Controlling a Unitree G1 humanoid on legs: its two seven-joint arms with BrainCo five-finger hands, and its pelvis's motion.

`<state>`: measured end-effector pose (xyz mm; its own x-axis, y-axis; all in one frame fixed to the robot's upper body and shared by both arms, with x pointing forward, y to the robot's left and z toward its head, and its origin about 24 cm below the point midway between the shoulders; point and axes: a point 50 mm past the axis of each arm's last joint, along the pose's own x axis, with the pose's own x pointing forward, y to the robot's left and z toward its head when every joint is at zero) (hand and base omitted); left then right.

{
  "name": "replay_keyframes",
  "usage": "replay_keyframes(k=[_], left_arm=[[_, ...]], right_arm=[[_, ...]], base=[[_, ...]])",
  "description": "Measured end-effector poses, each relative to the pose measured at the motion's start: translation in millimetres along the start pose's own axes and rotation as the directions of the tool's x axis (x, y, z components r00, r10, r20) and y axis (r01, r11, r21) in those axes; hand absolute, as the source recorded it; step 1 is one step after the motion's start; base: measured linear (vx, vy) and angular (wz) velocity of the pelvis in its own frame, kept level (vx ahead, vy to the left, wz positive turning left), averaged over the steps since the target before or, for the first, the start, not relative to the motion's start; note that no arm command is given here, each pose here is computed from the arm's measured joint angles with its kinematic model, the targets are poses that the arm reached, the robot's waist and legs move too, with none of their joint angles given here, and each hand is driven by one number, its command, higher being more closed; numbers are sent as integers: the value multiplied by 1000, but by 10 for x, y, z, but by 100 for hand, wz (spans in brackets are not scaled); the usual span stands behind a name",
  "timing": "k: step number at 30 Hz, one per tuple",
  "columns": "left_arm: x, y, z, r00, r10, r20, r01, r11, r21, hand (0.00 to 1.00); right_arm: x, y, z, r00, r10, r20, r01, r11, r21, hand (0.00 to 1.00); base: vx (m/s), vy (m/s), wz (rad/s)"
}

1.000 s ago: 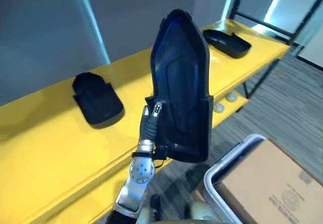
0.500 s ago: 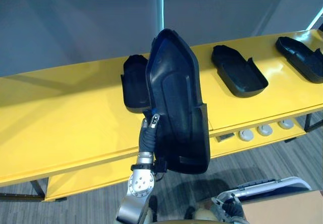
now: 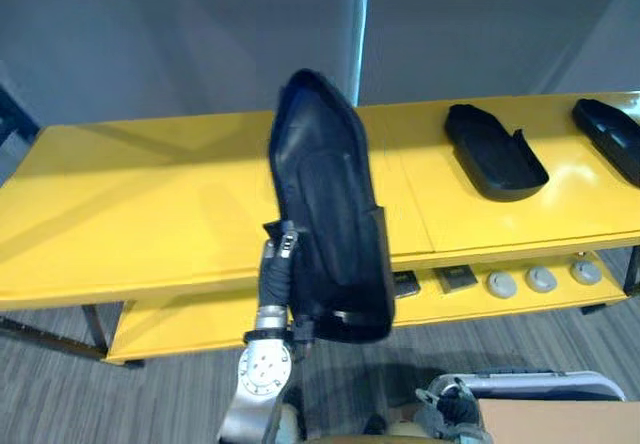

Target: Walk over and take plastic housings, then place them on the shelf

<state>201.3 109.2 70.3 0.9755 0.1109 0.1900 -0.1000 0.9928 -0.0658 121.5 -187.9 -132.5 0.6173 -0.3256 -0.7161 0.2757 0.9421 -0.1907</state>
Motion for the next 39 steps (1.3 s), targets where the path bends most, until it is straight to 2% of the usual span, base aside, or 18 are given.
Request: replay_keyframes(k=[5, 8, 11, 21, 34, 39], left_arm=[[-31, -170, -28, 999, -43, -25, 42, 997, -60, 100], [-8, -124, -98, 996, -79, -38, 79, 997, -3, 100], [-21, -136, -111, 995, -94, -42, 95, 996, 5, 100], [-22, -139, -138, 995, -85, -56, 86, 996, 6, 100], [151, 208, -45, 998, 64, 8, -65, 988, 143, 100], [554, 308, 62, 989, 116, 88, -133, 965, 224, 100]], right_arm=[[111, 20, 278, 996, 1, 87, 5, 998, -65, 0], [69, 312, 431, 991, 31, 128, -32, 999, 2, 0], [87, 356, 505, 989, 42, 144, -43, 999, 1, 0], [50, 303, 239, 998, 42, 54, -43, 999, 3, 0], [-60, 243, -50, 998, 63, -28, -62, 998, 29, 0], [-94, 196, -152, 996, 76, -55, -75, 997, 21, 0]], base=[[-33, 483, 16], [-67, 580, -20], [-152, 433, -10], [-35, 145, 26], [-4, -30, -13], [82, 14, -4]])
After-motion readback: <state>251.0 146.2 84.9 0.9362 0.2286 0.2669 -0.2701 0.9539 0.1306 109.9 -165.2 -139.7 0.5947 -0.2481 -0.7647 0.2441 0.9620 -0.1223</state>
